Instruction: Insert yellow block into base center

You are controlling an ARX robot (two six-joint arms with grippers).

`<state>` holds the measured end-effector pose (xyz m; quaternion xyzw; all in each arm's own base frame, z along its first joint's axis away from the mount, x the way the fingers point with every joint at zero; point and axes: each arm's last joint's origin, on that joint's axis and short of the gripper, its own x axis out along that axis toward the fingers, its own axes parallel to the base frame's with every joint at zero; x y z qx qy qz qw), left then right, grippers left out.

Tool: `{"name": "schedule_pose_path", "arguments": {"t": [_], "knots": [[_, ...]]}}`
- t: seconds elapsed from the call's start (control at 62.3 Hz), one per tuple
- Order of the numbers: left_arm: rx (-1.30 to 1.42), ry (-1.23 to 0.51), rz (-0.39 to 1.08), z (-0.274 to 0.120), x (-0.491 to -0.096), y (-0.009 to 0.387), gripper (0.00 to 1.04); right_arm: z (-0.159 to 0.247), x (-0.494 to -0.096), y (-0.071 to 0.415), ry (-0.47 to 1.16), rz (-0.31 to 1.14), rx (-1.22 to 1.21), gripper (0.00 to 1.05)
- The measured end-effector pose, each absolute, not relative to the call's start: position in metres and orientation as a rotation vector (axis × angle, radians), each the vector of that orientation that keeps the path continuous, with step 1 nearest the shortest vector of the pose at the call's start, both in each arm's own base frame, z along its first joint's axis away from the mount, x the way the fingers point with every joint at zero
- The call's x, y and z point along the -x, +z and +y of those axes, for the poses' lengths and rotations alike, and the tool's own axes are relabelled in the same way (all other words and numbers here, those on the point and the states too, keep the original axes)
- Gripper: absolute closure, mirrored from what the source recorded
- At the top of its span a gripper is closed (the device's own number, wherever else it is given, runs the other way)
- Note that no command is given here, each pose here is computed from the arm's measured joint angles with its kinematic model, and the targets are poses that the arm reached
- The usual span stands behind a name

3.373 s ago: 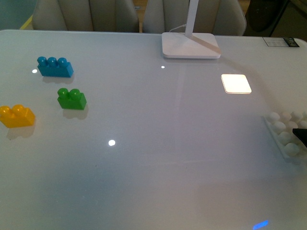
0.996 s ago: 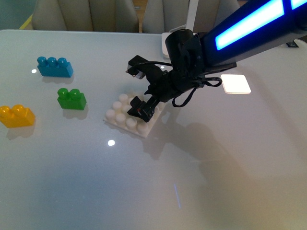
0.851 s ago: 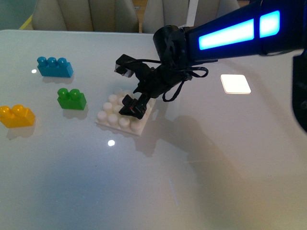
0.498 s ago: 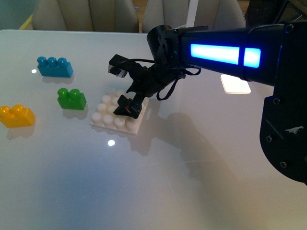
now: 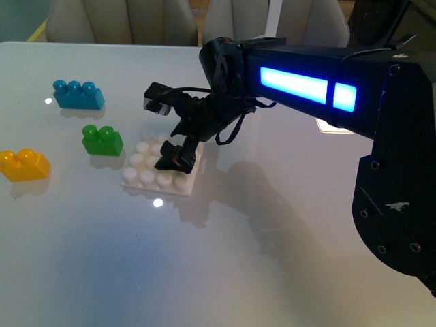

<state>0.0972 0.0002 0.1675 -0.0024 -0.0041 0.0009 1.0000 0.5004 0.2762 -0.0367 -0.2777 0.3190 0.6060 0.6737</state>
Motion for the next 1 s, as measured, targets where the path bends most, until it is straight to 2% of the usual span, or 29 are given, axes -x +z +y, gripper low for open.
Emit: {"name": "schedule_pose_path", "arguments": {"t": [0.225, 0.996], "knots": [[0.005, 0.002, -0.008, 0.0, -0.097, 0.168, 0.07, 0.291, -0.498, -0.033, 1.362, 0.67, 0.632, 0.08], [0.005, 0.002, -0.008, 0.0, -0.097, 0.168, 0.07, 0.291, -0.503, -0.021, 1.351, 0.619, 0.628, 0.08]]}}
